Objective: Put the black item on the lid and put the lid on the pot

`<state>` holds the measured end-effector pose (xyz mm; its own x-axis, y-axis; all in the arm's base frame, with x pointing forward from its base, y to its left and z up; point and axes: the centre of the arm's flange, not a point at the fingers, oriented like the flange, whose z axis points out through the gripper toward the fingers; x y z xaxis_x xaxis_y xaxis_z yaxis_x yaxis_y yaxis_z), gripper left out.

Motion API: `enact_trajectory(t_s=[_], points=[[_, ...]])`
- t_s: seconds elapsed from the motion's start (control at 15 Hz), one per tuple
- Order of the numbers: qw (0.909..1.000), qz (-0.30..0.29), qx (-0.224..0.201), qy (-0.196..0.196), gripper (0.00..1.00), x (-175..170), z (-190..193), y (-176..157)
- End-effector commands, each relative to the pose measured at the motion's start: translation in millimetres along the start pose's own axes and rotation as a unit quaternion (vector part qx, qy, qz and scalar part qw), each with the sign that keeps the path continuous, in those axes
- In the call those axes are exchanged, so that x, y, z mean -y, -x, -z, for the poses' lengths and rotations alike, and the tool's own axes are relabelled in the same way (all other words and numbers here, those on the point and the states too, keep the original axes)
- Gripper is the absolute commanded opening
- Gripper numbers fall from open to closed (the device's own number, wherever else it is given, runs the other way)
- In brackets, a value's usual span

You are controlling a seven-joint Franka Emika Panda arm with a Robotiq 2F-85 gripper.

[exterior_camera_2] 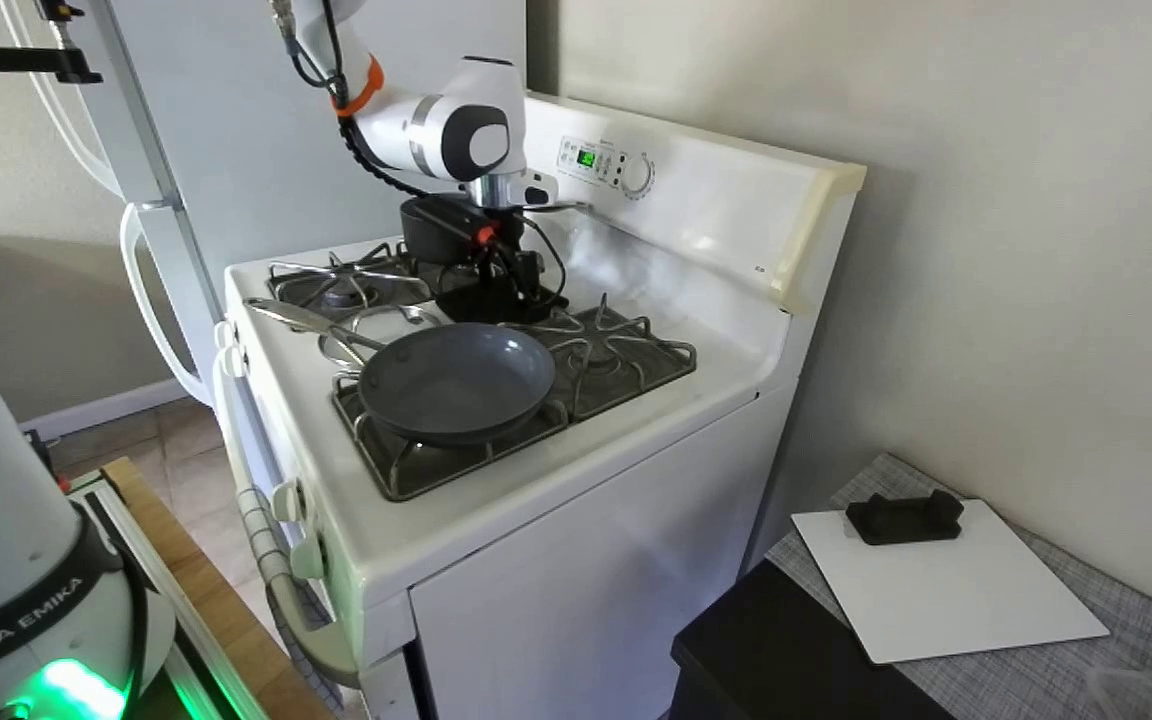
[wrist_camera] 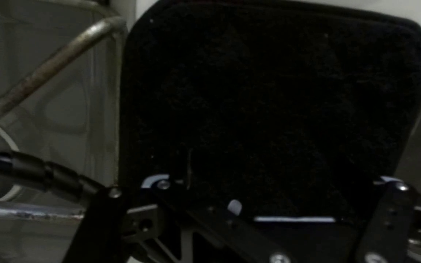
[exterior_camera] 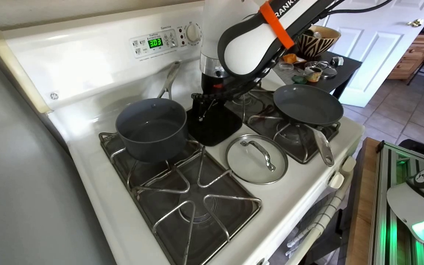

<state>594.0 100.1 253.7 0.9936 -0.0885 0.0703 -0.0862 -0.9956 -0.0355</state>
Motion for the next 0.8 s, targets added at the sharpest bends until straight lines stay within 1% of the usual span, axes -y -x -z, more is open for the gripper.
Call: enact_trajectory(t_s=[0.0,0.27,0.33,0.4,0.47,0.73], points=[[0.9999,0.001,0.009,-0.006,1.00,5.3,-14.9,-4.7],[0.9999,0.000,0.014,0.003,0.99,6.2,-22.0,-7.2],[0.9999,0.000,0.015,0.005,0.74,5.6,-22.5,-7.5],[0.9999,0.000,0.014,0.008,0.74,5.3,-22.7,-7.6],[0.9999,0.000,0.013,0.010,0.68,4.6,-22.8,-7.8],[0.9999,0.000,0.007,0.013,0.36,5.7,-18.5,-11.7]])
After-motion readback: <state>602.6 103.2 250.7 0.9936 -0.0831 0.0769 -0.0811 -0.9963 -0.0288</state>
